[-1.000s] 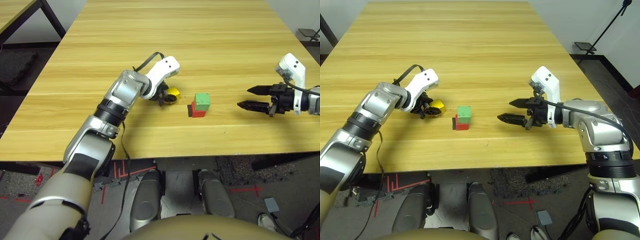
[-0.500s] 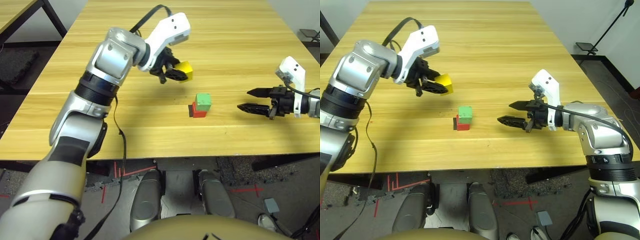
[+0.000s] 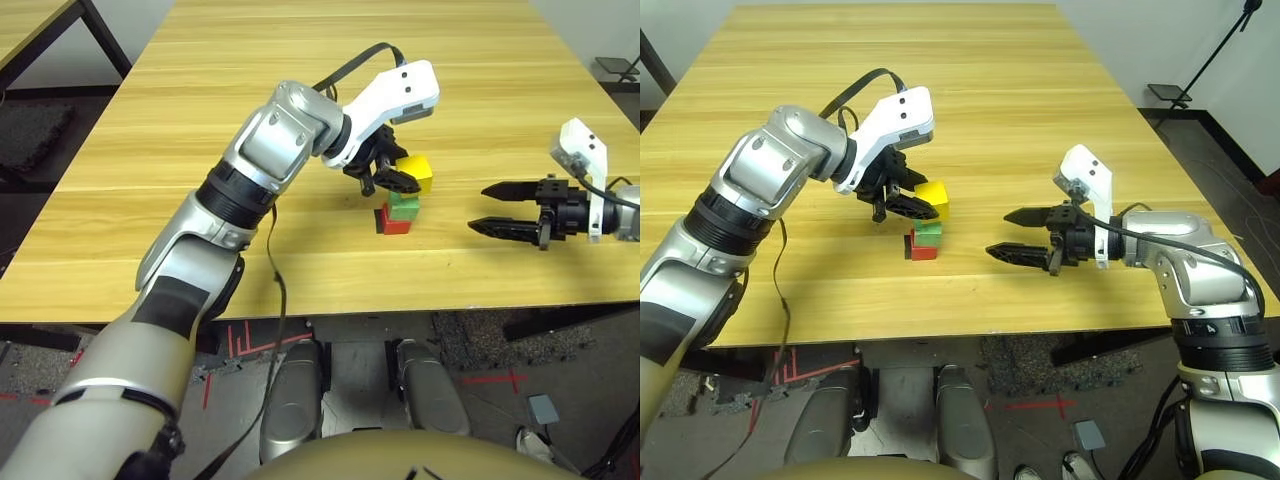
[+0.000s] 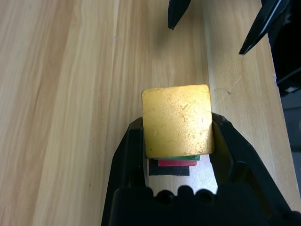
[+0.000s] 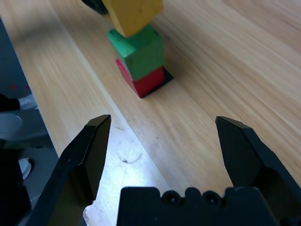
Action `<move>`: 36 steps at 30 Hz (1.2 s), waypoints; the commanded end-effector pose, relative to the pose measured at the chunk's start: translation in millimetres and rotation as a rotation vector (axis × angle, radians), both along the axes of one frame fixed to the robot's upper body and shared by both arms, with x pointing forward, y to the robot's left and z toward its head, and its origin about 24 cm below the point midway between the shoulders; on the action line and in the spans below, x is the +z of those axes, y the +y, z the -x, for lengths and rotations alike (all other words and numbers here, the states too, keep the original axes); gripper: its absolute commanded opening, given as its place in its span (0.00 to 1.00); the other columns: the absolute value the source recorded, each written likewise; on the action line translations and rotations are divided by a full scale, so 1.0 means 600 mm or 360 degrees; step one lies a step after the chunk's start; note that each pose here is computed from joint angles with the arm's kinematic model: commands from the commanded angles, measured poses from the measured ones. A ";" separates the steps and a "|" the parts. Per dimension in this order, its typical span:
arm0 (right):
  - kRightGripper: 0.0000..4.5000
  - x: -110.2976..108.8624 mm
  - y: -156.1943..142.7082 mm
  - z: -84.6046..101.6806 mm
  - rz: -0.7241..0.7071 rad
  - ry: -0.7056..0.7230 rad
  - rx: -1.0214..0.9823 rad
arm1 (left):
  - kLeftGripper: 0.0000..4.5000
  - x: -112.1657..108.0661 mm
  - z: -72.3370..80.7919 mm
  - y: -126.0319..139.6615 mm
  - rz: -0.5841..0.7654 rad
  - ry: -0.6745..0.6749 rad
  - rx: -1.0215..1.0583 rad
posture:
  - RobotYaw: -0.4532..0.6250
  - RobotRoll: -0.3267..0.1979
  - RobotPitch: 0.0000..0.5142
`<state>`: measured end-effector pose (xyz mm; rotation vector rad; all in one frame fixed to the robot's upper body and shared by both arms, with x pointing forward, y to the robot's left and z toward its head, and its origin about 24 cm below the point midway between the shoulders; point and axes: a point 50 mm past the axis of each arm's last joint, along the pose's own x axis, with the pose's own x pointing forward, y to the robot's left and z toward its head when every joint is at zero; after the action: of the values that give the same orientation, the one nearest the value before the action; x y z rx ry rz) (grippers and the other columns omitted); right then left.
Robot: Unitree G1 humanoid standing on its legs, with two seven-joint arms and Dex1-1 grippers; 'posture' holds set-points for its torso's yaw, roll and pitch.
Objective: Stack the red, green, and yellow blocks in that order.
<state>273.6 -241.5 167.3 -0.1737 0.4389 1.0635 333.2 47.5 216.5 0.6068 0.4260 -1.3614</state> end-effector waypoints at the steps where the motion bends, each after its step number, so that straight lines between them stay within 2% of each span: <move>1: 1.00 0.004 -0.003 0.006 0.0002 0.0006 0.0001 | 0.43 -0.011 -0.001 0.000 -0.0036 0.0006 -0.0017 | 0.44 0.55 0.19; 7: 1.00 0.003 -0.004 0.008 -0.0001 0.0015 -0.0014 | 0.43 -0.021 0.000 -0.001 -0.0102 0.0002 -0.0077 | 0.43 0.55 0.20; 20: 1.00 0.001 -0.006 0.013 -0.0005 0.0029 -0.0056 | 0.43 -0.024 -0.002 -0.015 -0.0099 -0.0004 -0.0108 | 0.42 0.55 0.20; 22: 1.00 0.002 -0.007 0.013 -0.0004 0.0030 -0.0061 | 0.59 -0.027 -0.002 -0.013 -0.0102 -0.0001 -0.0106 | 0.41 0.54 0.20; 24: 1.00 0.002 -0.008 0.013 -0.0003 0.0031 -0.0066 | 0.70 -0.029 -0.003 -0.012 -0.0103 0.0003 -0.0099 | 0.41 0.54 0.20; 28: 1.00 0.003 -0.010 0.013 0.0003 0.0036 -0.0065 | 0.99 -0.029 -0.005 -0.007 -0.0100 -0.0014 -0.0077 | 0.42 0.52 0.19; 32: 1.00 0.011 -0.014 0.012 0.0003 0.0025 -0.0057 | 0.99 -0.005 -0.003 0.004 -0.0054 -0.0082 -0.0034 | 0.44 0.50 0.16; 36: 1.00 0.026 -0.029 0.014 -0.0020 0.0024 -0.0055 | 0.99 0.041 0.022 0.036 0.0186 -0.0035 0.0090 | 0.46 0.47 0.15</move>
<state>266.1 -252.0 174.1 -0.1505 0.4690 1.0443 326.7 62.8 231.5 0.5724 0.3604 -1.3245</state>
